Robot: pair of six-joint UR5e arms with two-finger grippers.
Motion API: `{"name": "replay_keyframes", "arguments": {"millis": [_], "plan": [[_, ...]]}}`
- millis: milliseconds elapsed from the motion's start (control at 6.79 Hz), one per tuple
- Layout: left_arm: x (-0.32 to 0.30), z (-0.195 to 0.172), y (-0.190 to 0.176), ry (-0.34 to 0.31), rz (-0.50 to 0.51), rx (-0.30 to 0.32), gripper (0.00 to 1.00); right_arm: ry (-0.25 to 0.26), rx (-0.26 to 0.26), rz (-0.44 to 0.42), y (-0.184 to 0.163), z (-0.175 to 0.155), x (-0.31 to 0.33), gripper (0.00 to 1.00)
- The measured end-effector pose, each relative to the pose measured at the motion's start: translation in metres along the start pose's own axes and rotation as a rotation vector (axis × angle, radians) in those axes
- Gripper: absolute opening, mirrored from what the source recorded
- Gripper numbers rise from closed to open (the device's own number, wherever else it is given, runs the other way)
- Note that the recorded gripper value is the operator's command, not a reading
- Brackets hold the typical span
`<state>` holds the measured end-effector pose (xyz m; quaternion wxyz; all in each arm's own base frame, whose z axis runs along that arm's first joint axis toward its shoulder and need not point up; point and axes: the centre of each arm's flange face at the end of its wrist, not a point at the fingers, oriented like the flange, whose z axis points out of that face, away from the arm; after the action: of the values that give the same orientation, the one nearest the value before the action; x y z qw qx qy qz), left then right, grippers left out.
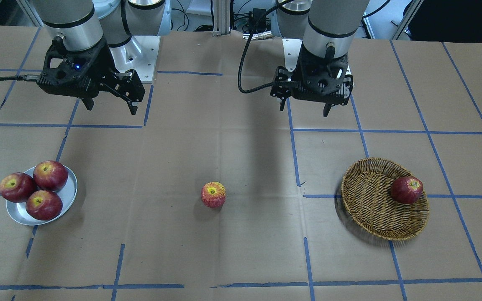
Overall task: Transfer apple from basket to plate
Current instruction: 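Raise the left gripper back over the basket while the right gripper reaches toward the apple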
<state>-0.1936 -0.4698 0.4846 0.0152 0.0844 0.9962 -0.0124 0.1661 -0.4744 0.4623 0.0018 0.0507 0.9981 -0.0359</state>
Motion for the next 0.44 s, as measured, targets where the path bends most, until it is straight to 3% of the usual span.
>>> {"name": "replay_keyframes", "arguments": {"millis": [442], "plan": [[-0.034,-0.022,0.016,0.001,-0.063,0.034,0.99,-0.017,0.023,0.02,-0.017,0.034,-0.076,1.0]]}}
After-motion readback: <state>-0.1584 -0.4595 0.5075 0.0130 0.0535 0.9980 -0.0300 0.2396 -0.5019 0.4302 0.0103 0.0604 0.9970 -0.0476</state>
